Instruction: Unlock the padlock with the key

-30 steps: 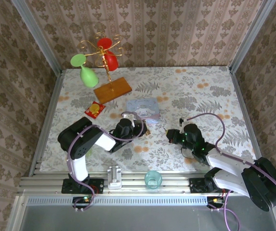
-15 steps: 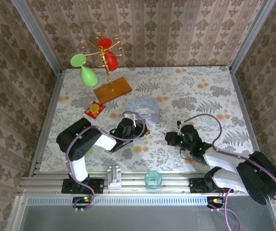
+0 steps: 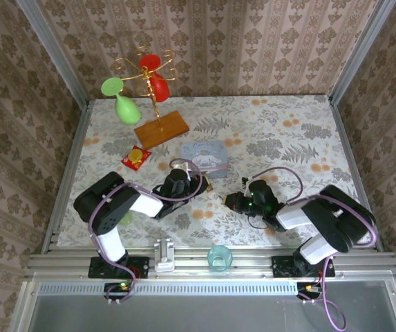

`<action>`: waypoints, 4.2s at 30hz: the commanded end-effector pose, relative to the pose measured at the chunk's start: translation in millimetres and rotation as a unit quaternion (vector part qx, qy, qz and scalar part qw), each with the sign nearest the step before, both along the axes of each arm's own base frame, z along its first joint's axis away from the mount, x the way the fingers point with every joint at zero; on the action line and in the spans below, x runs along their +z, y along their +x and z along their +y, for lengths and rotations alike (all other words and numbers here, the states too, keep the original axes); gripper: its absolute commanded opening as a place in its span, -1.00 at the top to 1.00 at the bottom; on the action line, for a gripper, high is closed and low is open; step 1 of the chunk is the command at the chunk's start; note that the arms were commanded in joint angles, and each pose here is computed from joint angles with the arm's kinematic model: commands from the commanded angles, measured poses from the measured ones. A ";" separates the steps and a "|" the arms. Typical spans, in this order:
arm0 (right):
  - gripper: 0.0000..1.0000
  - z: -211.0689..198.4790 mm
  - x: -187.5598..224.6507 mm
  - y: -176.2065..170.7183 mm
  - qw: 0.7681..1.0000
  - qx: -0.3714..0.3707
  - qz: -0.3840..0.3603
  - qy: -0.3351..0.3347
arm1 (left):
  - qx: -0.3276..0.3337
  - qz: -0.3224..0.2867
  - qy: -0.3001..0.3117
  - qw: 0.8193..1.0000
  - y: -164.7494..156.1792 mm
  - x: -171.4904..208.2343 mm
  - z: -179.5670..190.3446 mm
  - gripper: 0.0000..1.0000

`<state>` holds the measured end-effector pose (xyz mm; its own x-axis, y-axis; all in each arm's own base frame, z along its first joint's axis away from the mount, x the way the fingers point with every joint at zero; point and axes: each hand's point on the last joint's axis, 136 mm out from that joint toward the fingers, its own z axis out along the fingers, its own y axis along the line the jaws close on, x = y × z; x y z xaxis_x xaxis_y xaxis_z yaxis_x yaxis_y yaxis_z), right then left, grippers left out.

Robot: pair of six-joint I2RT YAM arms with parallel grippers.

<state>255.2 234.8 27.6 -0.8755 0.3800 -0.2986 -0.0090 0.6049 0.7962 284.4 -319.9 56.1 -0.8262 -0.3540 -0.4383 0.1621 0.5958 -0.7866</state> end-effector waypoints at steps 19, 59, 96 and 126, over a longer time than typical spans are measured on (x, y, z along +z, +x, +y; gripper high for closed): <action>1.00 28.2 33.1 26.6 0.986 0.032 -0.022 0.161 | 0.037 0.013 -0.162 0.986 14.3 43.2 -3.6 1.00; 1.00 29.8 45.4 58.1 0.976 0.018 0.016 0.217 | 0.027 0.015 -0.212 0.977 2.2 61.8 -17.8 1.00; 1.00 25.9 40.5 79.5 0.971 0.017 0.041 0.236 | 0.009 0.027 -0.234 0.972 -7.7 72.6 -32.7 1.00; 1.00 39.5 18.3 51.9 0.982 -0.036 0.028 0.181 | 0.009 0.051 -0.168 0.984 -16.9 15.4 -33.7 0.67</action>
<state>309.4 261.8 36.0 -0.8392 0.5411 -0.0537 0.1325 0.2993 0.9449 296.3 -320.5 54.1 -0.7655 -0.6050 -0.2192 -0.0322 0.3762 -0.9260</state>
